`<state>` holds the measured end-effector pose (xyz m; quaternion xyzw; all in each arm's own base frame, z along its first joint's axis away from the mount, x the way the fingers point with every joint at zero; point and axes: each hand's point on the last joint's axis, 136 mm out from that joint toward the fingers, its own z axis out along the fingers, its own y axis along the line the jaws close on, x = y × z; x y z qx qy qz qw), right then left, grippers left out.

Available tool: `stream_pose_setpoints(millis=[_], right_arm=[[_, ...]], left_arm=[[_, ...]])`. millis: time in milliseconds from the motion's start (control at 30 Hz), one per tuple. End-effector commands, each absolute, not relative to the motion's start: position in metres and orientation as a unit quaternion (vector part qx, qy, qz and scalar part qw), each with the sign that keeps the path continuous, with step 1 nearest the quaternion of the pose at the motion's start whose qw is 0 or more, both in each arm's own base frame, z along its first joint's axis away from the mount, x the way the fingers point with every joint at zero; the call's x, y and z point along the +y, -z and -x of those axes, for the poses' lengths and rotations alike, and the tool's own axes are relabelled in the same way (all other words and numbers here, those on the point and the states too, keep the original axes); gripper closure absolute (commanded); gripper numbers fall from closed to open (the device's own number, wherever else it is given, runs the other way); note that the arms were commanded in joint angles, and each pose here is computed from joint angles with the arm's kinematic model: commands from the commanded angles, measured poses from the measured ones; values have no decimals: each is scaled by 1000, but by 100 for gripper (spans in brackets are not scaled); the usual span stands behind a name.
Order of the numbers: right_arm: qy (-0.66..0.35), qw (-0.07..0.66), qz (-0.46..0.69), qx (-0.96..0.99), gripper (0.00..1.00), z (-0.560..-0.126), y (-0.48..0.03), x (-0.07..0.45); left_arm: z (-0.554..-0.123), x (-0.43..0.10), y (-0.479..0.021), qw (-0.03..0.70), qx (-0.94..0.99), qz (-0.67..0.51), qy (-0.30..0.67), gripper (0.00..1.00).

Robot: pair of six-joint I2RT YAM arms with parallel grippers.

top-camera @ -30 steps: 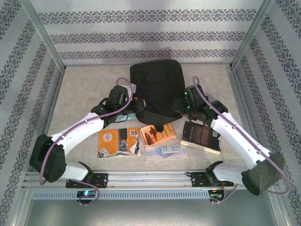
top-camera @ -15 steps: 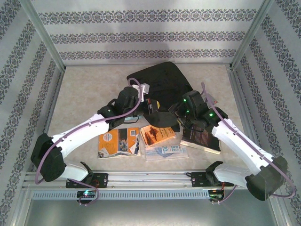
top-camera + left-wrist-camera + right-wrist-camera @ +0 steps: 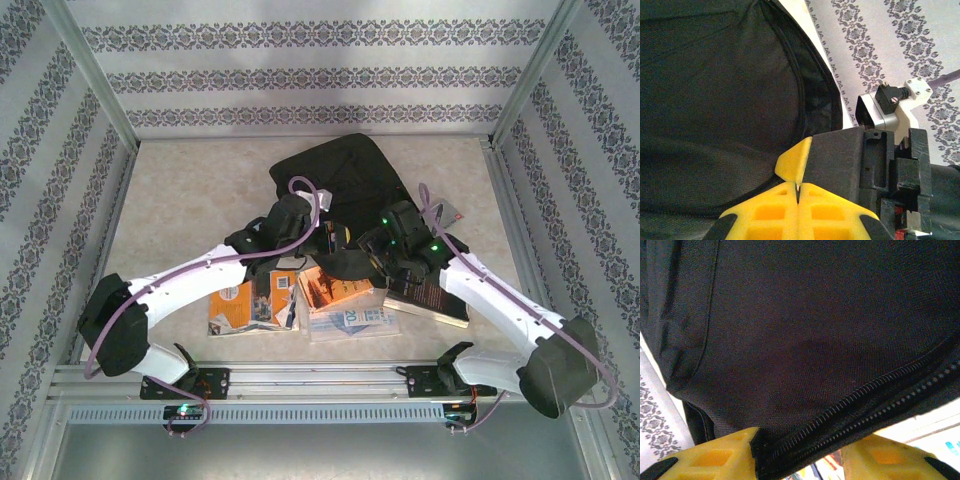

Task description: Pack the student bag

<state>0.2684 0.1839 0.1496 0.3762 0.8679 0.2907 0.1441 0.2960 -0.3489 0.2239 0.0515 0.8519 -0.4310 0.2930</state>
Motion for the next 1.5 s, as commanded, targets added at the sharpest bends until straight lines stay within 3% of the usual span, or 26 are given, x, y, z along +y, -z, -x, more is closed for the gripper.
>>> stream_pose_setpoints(millis=[0,200,300,1467], right_arm=[[-273,144,-381,871,62,-269,-136,182],[-254,149,-377,878,89,-267,-128,176],[-244,156,-357,888,97,-268,-130,176],[-186,206,-279,919,100,-264,-137,154]], left_arm=[[-296,-345,-254,338,827,-58,445,100],[-302,-322,-246,357,836,-45,415,100],[-306,-311,-239,363,842,-37,398,100],[-376,-220,-201,400,866,35,296,100]])
